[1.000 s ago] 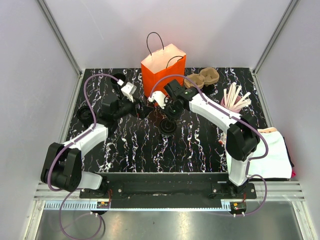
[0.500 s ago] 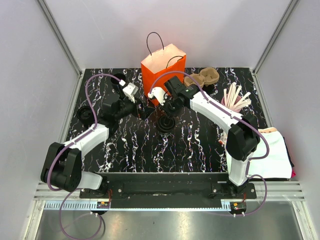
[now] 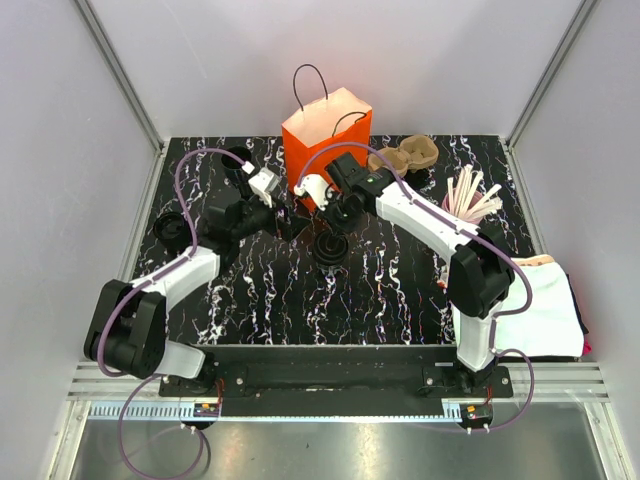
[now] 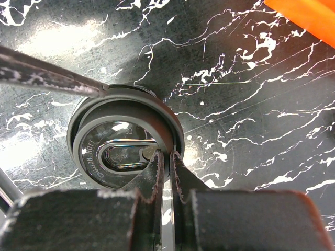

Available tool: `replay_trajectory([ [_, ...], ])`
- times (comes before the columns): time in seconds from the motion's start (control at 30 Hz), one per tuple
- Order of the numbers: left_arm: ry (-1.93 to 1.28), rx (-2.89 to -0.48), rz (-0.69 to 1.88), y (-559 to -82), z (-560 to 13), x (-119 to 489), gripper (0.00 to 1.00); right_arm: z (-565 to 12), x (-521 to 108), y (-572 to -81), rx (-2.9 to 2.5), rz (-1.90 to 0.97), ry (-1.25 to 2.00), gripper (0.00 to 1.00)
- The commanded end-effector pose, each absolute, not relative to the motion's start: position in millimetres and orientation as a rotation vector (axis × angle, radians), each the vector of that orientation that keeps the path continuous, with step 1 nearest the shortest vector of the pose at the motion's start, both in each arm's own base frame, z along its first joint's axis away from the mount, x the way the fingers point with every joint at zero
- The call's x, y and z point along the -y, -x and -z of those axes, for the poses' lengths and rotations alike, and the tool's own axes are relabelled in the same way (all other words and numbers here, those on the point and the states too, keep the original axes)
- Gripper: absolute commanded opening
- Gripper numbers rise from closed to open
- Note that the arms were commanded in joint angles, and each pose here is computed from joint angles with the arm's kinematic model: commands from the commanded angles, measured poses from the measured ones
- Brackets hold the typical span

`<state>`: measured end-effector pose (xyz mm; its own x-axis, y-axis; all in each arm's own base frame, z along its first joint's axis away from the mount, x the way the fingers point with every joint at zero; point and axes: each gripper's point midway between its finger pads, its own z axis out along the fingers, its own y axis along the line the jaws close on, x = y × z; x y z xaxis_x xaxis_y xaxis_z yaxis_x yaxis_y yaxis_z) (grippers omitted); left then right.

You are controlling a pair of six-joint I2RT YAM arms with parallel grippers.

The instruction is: Pack the takeout coffee

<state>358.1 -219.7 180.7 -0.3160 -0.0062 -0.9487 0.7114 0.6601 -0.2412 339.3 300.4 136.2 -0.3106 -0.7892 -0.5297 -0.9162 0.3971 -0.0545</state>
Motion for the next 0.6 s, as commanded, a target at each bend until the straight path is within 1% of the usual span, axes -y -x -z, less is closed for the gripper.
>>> replay_trajectory([
  [0.0, -0.607, -1.732, 0.8, -358, -177, 224, 0.97, -140, -306, -339, -2.185, -0.401, 1.444, 0.0],
  [0.57, -0.642, -1.763, 0.837, -353, -164, 231, 0.91, -133, -308, -339, -2.206, -0.416, 1.45, 0.01],
])
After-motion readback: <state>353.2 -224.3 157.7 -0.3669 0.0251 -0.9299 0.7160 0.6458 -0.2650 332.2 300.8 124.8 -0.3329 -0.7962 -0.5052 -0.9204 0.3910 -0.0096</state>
